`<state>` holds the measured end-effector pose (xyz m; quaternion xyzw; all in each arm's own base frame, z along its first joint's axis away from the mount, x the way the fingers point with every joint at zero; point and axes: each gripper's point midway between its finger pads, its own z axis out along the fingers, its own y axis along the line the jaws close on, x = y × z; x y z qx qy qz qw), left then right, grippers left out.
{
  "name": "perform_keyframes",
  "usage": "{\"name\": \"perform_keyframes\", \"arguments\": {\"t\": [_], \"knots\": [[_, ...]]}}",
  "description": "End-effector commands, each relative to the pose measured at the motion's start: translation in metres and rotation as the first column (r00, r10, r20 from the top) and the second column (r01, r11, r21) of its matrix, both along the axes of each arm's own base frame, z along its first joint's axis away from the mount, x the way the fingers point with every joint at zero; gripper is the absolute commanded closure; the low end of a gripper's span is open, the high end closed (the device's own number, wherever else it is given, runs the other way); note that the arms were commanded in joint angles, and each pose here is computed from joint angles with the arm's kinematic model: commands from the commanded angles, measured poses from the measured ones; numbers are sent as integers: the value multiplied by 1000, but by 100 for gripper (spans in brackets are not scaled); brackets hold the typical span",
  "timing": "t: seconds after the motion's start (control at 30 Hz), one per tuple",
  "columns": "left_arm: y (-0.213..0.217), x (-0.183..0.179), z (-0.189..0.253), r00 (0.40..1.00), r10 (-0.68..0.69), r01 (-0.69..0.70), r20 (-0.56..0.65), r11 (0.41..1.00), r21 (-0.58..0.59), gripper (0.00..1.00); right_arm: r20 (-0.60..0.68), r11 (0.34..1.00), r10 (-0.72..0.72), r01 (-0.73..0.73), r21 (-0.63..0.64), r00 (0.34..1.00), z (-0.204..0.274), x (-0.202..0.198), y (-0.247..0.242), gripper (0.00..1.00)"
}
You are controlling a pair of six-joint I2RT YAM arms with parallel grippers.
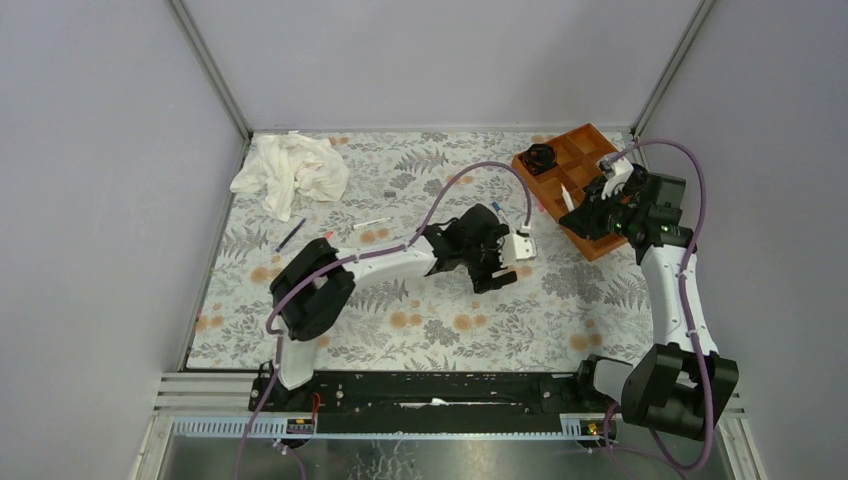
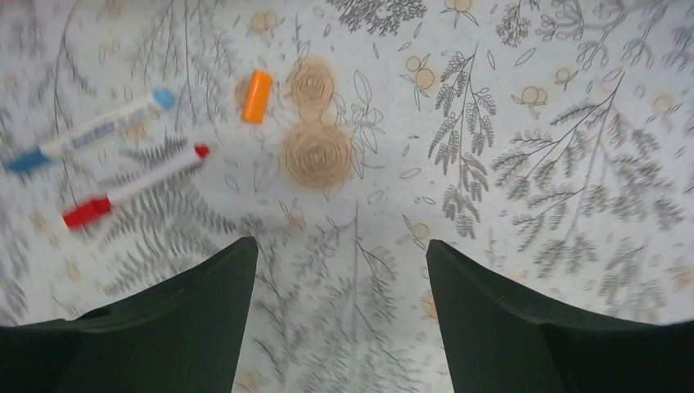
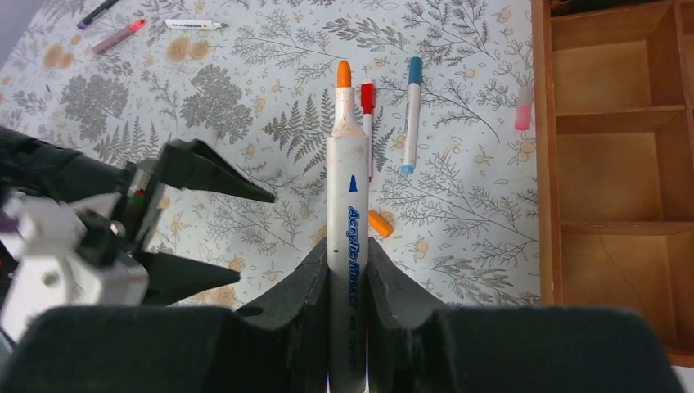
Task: Insert the pens into the pen caps
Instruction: Insert the pen cap onto the pen.
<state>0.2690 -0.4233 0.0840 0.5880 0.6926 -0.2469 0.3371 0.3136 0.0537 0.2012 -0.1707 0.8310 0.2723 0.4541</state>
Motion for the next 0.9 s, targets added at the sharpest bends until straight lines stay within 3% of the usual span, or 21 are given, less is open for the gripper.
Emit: {"name": "perform_keyframes", "arguments": {"t": [0.0, 0.27, 0.4, 0.87], "knots": [[-16, 12, -1, 913, -365, 356, 182, 931, 78, 17, 29, 999, 13, -14, 47, 999, 21, 0, -3, 100], [-43, 31, -15, 879, -457, 453, 135, 889, 65, 20, 26, 994, -25, 22, 106, 999, 25, -2, -21, 100], [-51, 40, -21, 875, -469, 464, 123, 883, 70, 30, 28, 992, -23, 20, 124, 999, 27, -3, -22, 100], [-59, 73, -58, 903, -421, 403, 86, 899, 170, 45, 43, 988, -29, 22, 150, 999, 32, -6, -28, 100]]}}
